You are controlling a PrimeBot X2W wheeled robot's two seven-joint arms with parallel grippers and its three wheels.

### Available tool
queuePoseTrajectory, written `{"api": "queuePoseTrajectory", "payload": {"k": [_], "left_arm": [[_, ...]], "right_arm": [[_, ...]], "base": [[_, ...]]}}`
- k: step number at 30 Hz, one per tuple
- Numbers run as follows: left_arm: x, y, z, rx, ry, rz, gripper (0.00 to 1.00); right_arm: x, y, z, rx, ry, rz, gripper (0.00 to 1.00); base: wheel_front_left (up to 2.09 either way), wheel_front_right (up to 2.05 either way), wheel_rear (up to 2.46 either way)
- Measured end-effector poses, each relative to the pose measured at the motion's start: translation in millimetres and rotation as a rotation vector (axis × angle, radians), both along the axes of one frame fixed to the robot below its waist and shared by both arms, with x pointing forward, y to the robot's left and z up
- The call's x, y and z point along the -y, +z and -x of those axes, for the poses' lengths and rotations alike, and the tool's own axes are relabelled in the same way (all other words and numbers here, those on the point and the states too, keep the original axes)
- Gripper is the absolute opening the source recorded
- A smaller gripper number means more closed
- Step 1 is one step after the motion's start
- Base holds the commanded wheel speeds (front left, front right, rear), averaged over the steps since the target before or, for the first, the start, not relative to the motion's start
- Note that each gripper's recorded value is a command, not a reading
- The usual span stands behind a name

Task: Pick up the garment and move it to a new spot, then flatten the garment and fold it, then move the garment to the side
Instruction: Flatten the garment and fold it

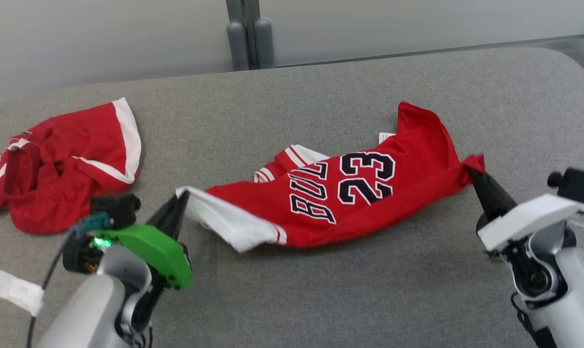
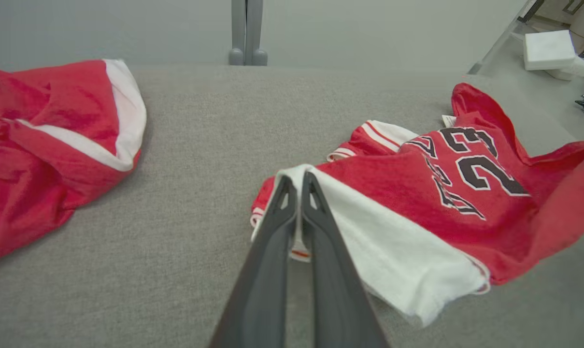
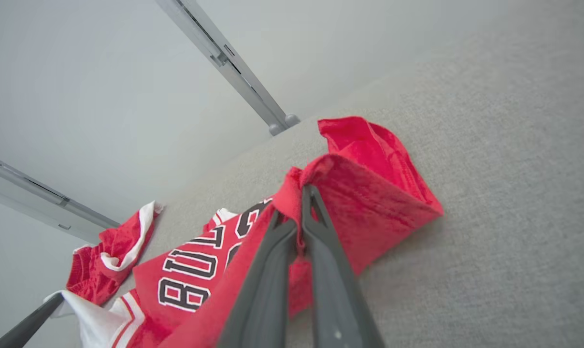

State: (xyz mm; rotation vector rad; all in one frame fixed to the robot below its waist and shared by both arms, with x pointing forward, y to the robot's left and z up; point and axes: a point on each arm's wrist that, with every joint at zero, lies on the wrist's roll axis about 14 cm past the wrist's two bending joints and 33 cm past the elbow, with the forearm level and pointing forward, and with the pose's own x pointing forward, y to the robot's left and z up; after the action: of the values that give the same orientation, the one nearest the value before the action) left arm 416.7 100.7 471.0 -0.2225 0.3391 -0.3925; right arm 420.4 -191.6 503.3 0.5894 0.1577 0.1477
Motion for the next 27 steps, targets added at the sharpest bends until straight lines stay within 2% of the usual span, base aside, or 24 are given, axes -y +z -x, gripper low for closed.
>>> {"api": "queuePoseTrajectory", "payload": {"k": [3, 4, 7, 13, 20, 24, 27], "left_arm": [[-3.7, 32.2, -40.4, 0.077, 0.002, 0.003, 0.0], [-9.0, 48.6, -67.7, 0.11, 0.009, -0.002, 0.0], [-13.2, 76.1, -113.1, 0.156, 0.022, 0.02, 0.0], [-12.7, 124.5, -183.5, 0.249, 0.023, -0.023, 0.0], [-18.7, 187.1, -239.4, 0.359, 0.05, -0.11, 0.0], [-19.9, 231.1, -251.7, 0.418, 0.061, -0.142, 0.0], [-14.2, 263.8, -251.4, 0.46, 0.06, -0.119, 0.0]], "right_arm": [[-3.1, 33.9, -35.2, 0.081, 0.021, 0.01, 0.0], [-3.1, 51.9, -58.8, 0.117, 0.027, 0.019, 0.0], [-10.4, 84.4, -99.9, 0.178, 0.045, 0.009, 0.0], [-19.2, 139.4, -164.9, 0.278, 0.046, -0.014, 0.0], [-24.6, 194.0, -215.4, 0.366, 0.053, 0.024, 0.0], [-29.3, 233.0, -225.5, 0.445, 0.053, 0.044, 0.0], [-32.1, 271.5, -223.6, 0.515, 0.052, 0.043, 0.0]], "base": [[0.0, 0.0, 0.0], [0.0, 0.0, 0.0], [0.0, 0.0, 0.0], [0.0, 0.0, 0.0], [0.0, 0.0, 0.0], [0.0, 0.0, 0.0], [0.0, 0.0, 0.0]]}}
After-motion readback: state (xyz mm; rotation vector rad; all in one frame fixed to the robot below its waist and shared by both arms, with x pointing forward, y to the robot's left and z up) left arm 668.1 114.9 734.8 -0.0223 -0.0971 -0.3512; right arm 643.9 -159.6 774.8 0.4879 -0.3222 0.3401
